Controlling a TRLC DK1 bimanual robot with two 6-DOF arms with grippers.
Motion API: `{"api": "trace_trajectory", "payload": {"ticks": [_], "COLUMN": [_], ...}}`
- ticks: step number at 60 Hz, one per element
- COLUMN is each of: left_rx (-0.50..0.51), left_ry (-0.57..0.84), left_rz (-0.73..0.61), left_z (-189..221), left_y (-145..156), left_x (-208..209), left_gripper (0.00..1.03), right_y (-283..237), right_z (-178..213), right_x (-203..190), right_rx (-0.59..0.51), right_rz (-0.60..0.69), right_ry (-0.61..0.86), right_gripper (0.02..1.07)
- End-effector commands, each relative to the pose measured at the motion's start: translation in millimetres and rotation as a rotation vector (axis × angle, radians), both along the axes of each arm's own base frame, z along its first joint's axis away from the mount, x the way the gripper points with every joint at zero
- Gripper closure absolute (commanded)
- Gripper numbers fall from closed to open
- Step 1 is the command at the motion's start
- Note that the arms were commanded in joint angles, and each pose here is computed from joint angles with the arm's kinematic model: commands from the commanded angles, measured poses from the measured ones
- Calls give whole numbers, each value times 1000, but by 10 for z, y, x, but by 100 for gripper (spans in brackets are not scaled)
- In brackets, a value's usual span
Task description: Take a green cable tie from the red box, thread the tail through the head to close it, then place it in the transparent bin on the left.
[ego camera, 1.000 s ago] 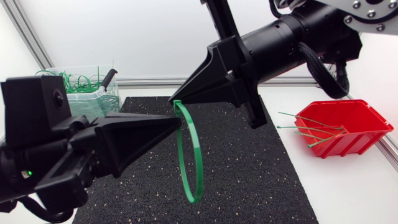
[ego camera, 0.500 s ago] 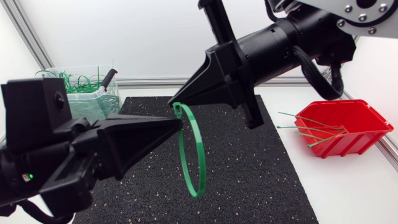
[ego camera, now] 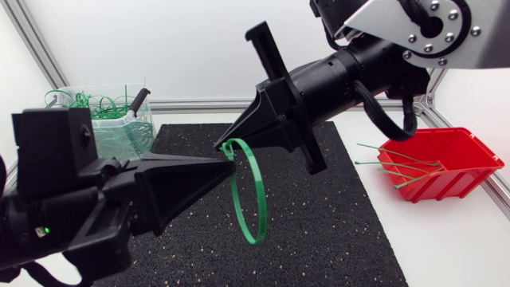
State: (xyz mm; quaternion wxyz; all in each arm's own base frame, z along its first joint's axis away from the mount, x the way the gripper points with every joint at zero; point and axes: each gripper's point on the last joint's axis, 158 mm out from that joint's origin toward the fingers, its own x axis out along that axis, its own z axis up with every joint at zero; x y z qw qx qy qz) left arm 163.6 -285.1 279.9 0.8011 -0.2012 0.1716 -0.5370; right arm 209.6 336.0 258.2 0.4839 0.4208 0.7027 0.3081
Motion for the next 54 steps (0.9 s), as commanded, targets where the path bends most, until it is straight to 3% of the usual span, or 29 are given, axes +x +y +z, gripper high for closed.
{"api": "trace_trajectory", "payload": {"ticks": [1, 8, 12, 17, 20, 24, 27, 41, 54], "left_rx": [-73, -34, -14, 21, 43, 93, 161, 354, 501], "left_ry": [-82, -50, -34, -9, 7, 4, -4, -36, -83], "left_rz": [-86, -62, -53, -42, -25, 15, 65, 227, 455], "left_z": [391, 282, 219, 147, 104, 26, -90, -423, -511], "left_y": [-54, -40, -28, -26, -14, 14, 51, 312, 889], "left_x": [-215, -126, -94, -50, 6, 88, 193, 506, 1051], "left_gripper": [100, 100, 100, 100, 100, 100, 100, 100, 100], "right_y": [-6, -48, -71, -116, -136, -137, -167, -581, -1239], "right_z": [-207, 16, 174, 226, 157, -37, -210, -762, -1069], "right_x": [97, 55, 9, -100, -145, -160, -145, 348, 856], "right_rx": [-47, -31, -16, -44, -90, -180, -242, -563, -920], "right_rz": [-28, -44, -32, 28, 56, 74, 87, 38, 41], "right_ry": [-15, -82, -134, -200, -245, -326, -380, -634, -830], "right_gripper": [101, 99, 78, 38, 28, 25, 11, 9, 9]}}
